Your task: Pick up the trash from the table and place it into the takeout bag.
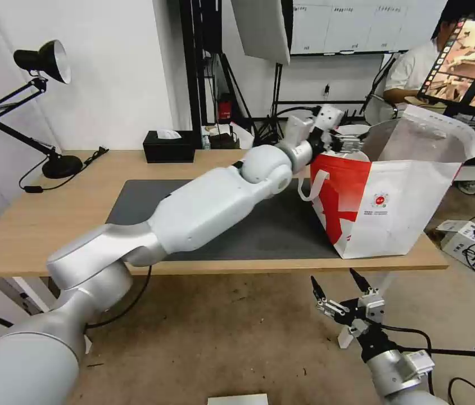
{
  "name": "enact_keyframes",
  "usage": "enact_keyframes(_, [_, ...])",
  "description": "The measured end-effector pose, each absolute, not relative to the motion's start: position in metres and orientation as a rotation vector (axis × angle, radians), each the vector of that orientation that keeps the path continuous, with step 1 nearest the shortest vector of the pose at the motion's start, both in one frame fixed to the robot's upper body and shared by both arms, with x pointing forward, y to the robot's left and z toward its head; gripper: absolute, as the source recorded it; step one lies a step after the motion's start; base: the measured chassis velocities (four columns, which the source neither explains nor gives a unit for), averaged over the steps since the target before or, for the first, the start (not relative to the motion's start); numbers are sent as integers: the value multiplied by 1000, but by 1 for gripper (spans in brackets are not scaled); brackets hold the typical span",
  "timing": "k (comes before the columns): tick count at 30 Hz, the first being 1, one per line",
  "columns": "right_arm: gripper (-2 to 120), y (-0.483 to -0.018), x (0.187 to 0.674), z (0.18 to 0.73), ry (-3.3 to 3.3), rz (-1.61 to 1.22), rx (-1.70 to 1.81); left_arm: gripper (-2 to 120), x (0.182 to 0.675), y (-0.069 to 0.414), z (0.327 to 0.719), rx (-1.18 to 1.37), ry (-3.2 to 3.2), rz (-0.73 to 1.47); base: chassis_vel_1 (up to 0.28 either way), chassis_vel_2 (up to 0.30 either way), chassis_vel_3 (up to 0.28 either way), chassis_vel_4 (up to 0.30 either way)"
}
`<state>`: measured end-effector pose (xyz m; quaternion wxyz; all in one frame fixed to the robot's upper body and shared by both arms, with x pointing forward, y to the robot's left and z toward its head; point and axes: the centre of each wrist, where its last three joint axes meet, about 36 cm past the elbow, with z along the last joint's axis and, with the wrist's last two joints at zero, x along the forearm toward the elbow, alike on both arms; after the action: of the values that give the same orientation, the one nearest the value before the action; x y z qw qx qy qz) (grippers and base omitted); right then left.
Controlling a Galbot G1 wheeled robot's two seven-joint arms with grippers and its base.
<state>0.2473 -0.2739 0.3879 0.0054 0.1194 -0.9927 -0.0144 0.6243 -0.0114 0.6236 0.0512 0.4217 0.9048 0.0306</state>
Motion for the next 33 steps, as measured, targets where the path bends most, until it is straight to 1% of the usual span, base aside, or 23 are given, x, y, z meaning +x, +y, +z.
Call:
enact_keyframes(10, [100, -274, 247, 388, -3108, -45, 374, 100, 609, 21, 620, 1281, 2761, 40, 0, 0, 0, 0])
enact_keyframes(13, [100, -274, 247, 388, -3108, -45, 374, 100, 602, 51, 613, 1244, 2778, 18, 0, 0, 0, 0])
enact_keyframes(14, [100, -274, 247, 388, -3108, -45, 374, 100, 602, 51, 613, 1244, 2778, 18, 0, 0, 0, 0])
enact_keyframes(16, [100, -274, 247, 388, -3108, -45, 374, 100, 597, 74, 602, 1203, 2787, -13, 0, 0, 0, 0])
enact_keyframes(17, [100, -274, 247, 388, -3108, -45, 374, 100, 597, 74, 602, 1203, 2787, -13, 0, 0, 0, 0])
enact_keyframes(20, [100, -274, 247, 388, -3108, -45, 374, 100, 588, 106, 594, 1140, 2794, -80, 0, 0, 0, 0])
enact_keyframes(21, [100, -274, 247, 388, -3108, -45, 374, 100, 588, 106, 594, 1140, 2794, -80, 0, 0, 0, 0])
enact_keyframes(24, [100, -274, 247, 388, -3108, -45, 374, 100, 577, 137, 585, 1047, 2799, -127, 0, 0, 0, 0])
enact_keyframes(25, [100, -274, 247, 388, -3108, -45, 374, 100, 577, 137, 585, 1047, 2799, -127, 0, 0, 0, 0])
enact_keyframes(27, [100, -274, 247, 388, -3108, -45, 374, 100, 569, 162, 579, 975, 2808, -151, 0, 0, 0, 0])
enact_keyframes(30, [100, -274, 247, 388, -3108, -45, 374, 100, 562, 176, 574, 936, 2811, -168, 0, 0, 0, 0])
enact_keyframes(32, [100, -274, 247, 388, -3108, -45, 374, 100, 552, 196, 564, 872, 2817, -193, 0, 0, 0, 0])
enact_keyframes(33, [100, -274, 247, 388, -3108, -45, 374, 100, 552, 196, 564, 872, 2817, -193, 0, 0, 0, 0])
